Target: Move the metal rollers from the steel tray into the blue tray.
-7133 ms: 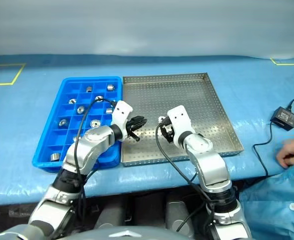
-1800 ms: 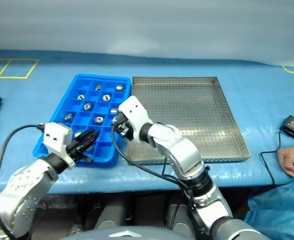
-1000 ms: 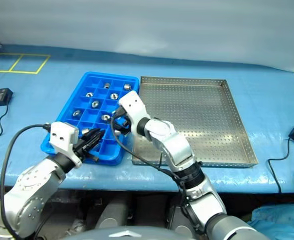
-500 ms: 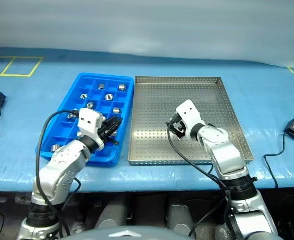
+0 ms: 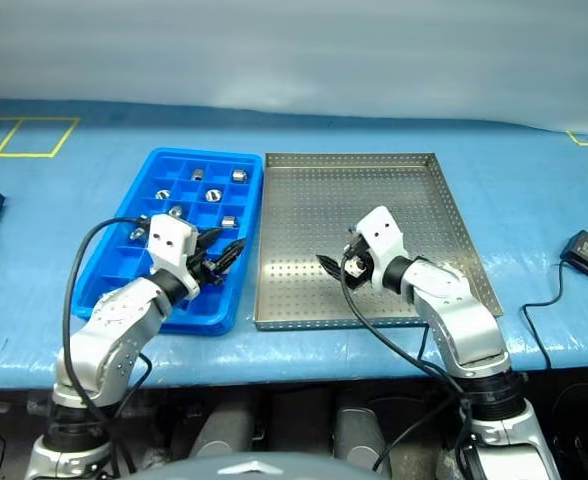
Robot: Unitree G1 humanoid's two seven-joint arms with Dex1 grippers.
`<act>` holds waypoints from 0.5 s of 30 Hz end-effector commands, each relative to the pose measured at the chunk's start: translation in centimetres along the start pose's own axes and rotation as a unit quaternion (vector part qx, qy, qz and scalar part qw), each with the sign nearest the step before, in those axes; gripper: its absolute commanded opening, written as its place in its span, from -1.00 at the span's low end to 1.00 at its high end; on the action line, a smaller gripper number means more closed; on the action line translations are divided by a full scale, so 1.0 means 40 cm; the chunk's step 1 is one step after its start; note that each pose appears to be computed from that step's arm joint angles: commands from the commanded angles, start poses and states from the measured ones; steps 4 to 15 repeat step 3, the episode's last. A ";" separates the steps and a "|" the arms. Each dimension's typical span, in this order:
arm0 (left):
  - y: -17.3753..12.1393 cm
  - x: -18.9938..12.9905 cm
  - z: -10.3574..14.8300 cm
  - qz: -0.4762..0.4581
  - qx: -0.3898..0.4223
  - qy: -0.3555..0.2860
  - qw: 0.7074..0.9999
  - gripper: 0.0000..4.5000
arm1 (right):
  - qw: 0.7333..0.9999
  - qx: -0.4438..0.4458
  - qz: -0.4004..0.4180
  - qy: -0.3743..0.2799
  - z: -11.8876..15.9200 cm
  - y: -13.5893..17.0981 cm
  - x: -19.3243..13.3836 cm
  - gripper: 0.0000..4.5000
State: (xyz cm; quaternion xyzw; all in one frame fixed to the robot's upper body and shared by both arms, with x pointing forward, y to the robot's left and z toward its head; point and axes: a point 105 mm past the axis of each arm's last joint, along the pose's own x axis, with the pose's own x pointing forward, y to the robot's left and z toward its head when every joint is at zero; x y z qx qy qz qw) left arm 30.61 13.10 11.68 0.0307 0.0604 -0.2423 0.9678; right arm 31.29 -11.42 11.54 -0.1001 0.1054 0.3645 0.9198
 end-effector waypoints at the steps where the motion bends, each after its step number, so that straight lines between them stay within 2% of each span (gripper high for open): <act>1: -0.008 -0.006 0.036 -0.014 0.016 -0.025 0.999 0.14 | 1.000 -0.013 -0.004 -0.027 0.037 -0.004 -0.015 1.00; 2: -0.010 -0.006 0.037 -0.017 0.017 -0.026 0.999 0.14 | 1.000 -0.010 -0.010 -0.026 0.036 -0.008 -0.015 1.00; 3: -0.009 -0.005 0.036 -0.018 0.018 -0.025 0.999 0.22 | 1.000 -0.009 -0.016 -0.026 0.035 -0.013 -0.015 1.00; 15: -0.009 -0.005 0.036 -0.018 0.018 -0.025 0.999 0.22 | 1.000 -0.009 -0.016 -0.026 0.035 -0.013 -0.015 1.00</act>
